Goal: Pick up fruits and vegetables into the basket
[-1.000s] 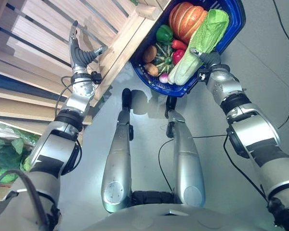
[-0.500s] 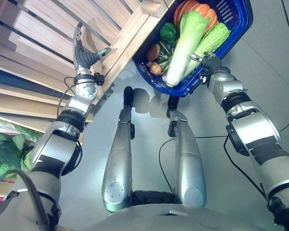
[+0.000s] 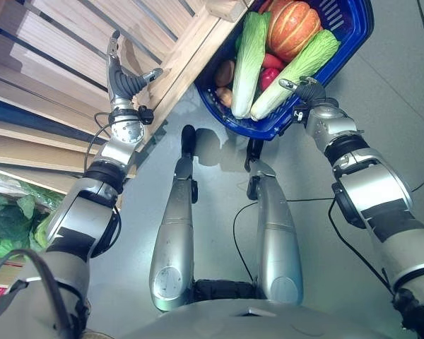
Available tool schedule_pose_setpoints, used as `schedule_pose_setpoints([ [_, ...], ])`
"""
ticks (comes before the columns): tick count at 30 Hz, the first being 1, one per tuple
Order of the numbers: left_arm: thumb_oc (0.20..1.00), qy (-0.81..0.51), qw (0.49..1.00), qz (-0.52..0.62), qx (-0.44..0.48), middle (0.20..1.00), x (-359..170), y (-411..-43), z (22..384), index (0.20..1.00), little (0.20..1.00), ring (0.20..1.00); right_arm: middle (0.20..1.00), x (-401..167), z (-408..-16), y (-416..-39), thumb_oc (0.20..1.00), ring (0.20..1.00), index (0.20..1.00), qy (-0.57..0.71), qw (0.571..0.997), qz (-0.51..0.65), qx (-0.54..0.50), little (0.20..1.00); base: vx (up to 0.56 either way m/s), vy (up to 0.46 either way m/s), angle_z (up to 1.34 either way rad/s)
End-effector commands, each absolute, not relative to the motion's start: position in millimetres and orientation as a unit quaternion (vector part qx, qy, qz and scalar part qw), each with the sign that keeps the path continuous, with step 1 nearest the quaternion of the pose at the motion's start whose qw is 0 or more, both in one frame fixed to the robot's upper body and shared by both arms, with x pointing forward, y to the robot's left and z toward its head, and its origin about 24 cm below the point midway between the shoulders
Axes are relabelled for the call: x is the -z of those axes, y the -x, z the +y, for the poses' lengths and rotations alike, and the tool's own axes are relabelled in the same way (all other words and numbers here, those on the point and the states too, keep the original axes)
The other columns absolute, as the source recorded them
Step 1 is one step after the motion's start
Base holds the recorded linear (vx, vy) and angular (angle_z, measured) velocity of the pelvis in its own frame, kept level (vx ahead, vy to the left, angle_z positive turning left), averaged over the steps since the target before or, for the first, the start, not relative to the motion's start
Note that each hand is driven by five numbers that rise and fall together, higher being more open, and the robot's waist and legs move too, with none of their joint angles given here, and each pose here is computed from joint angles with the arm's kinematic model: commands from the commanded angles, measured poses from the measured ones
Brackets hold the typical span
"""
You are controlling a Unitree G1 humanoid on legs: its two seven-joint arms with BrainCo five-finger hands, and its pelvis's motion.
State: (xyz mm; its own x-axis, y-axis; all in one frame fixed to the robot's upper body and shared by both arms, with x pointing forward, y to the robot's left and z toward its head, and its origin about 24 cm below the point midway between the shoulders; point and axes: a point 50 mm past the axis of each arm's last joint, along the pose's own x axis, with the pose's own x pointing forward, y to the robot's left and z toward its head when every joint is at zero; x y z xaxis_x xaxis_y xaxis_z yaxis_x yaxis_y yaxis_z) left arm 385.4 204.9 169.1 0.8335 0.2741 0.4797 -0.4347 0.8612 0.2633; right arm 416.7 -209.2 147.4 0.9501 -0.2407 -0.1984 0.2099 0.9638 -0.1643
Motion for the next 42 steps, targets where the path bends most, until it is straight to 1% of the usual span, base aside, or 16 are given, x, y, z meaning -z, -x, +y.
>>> schedule_pose_setpoints([
  [1,1.0,-0.151,0.941,-0.241,-0.182,1.0,-171,-384,195,1.0,1.0,1.0,1.0,-157,-232,-414,1.0,1.0,1.0,0.093,0.98,0.072,0.158,1.0,-0.04,0.035,-0.01],
  [7,1.0,-0.174,0.942,-0.224,-0.182,1.0,-159,-379,206,1.0,1.0,1.0,1.0,-160,-232,-412,1.0,1.0,1.0,0.106,0.982,0.014,0.158,1.0,-0.03,0.041,-0.01],
  [13,1.0,-0.205,0.943,-0.192,-0.178,1.0,-141,-372,222,1.0,1.0,1.0,1.0,-148,-239,-403,1.0,1.0,1.0,0.113,0.982,-0.011,0.154,1.0,-0.01,0.047,-0.05],
  [15,1.0,-0.214,0.946,-0.167,-0.176,1.0,-121,-363,231,1.0,1.0,1.0,1.0,-134,-243,-395,1.0,1.0,1.0,0.124,0.981,-0.018,0.15,1.0,0.03,0.051,-0.02],
  [20,1.0,-0.24,0.953,-0.108,-0.151,1.0,-77,-339,239,1.0,1.0,1.0,1.0,-90,-252,-369,1.0,1.0,1.0,0.119,0.981,0.002,0.154,1.0,0.07,0.021,-0.01],
  [26,1.0,-0.256,0.961,0.007,-0.103,1.0,-10,-295,249,1.0,1.0,1.0,1.0,-18,-269,-316,1.0,1.0,1.0,0.102,0.976,0.092,0.166,1.0,0.13,0.004,-0.02],
  [31,1.0,-0.262,0.955,0.125,-0.061,1.0,45,-245,256,1.0,1.0,1.0,1.0,46,-289,-253,1.0,1.0,1.0,0.101,0.956,0.215,0.17,1.0,0.2,0.007,0.0],
  [32,1.0,-0.258,0.952,0.153,-0.053,1.0,56,-233,257,1.0,1.0,1.0,1.0,59,-288,-239,1.0,1.0,1.0,0.103,0.95,0.242,0.168,1.0,0.21,-0.001,-0.01],
  [34,1.0,-0.251,0.949,0.185,-0.043,1.0,67,-222,258,1.0,1.0,1.0,1.0,72,-286,-225,1.0,1.0,1.0,0.106,0.943,0.271,0.164,1.0,0.18,-0.008,-0.03],
  [35,1.0,-0.242,0.943,0.226,-0.033,1.0,81,-205,259,1.0,1.0,1.0,1.0,86,-286,-209,1.0,1.0,1.0,0.105,0.932,0.309,0.159,1.0,0.17,-0.02,-0.1],
  [42,1.0,-0.19,0.907,0.377,0.003,1.0,123,-149,262,1.0,1.0,1.0,1.0,127,-275,-153,1.0,1.0,1.0,0.086,0.882,0.44,0.146,1.0,0.08,-0.008,-0.09],
])
